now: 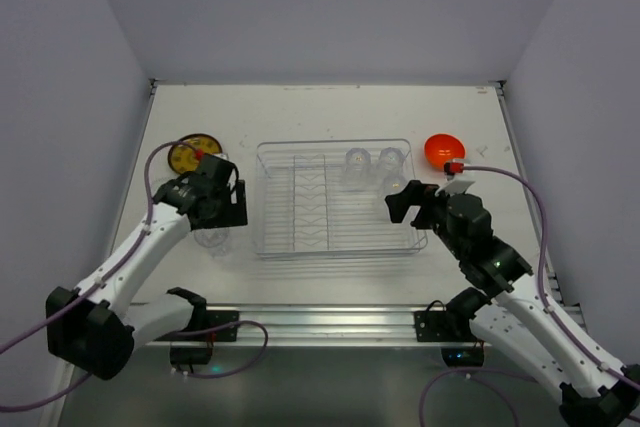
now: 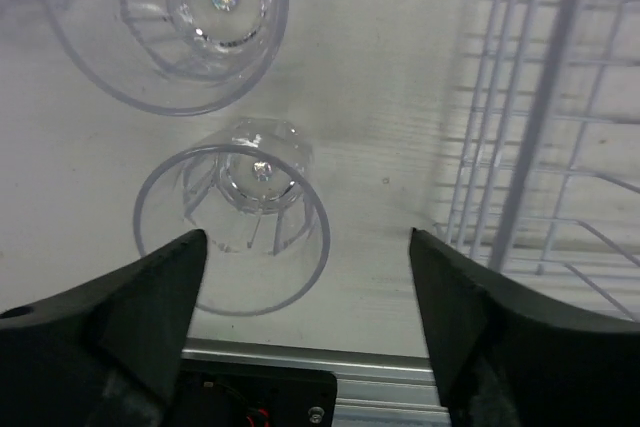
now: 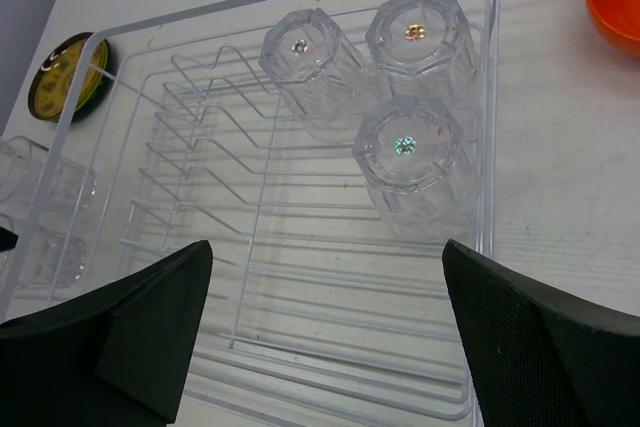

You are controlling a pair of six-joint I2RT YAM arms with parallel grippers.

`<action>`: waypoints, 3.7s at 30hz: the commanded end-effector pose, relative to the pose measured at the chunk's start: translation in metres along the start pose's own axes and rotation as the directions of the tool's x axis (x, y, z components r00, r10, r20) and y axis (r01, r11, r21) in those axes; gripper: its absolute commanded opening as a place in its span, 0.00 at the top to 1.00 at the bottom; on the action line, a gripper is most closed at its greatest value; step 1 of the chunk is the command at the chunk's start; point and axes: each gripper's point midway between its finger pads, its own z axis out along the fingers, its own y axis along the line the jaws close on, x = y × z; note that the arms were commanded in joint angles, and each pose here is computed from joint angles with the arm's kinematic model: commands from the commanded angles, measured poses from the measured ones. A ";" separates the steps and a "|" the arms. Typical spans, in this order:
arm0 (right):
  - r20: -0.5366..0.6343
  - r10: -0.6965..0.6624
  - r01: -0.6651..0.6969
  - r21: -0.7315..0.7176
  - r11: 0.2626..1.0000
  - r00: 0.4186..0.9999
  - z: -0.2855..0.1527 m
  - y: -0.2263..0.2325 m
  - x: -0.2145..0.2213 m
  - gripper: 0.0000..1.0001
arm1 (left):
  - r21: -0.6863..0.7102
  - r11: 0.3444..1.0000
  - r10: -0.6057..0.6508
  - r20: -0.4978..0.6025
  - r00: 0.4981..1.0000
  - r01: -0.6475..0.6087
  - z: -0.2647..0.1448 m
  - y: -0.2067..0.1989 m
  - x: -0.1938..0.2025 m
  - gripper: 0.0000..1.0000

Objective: Unload the mixed dishes from the dish rack

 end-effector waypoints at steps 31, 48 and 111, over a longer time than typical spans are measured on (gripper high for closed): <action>-0.341 -0.096 0.216 0.334 0.918 0.935 0.083 -0.034 0.003 0.03 | 0.288 0.951 -0.308 0.829 0.467 0.117 -0.174 0.054 -0.086 0.00; -0.454 -0.023 0.239 0.426 0.873 0.891 0.114 -0.047 0.034 0.13 | 0.280 0.959 -0.258 0.787 0.560 0.047 -0.149 0.032 -0.084 0.00; -0.028 0.005 -0.024 -0.729 0.684 1.000 -0.053 0.153 -0.058 0.94 | 0.850 -0.148 -0.311 0.446 0.839 -0.506 -0.284 -0.225 -0.015 0.00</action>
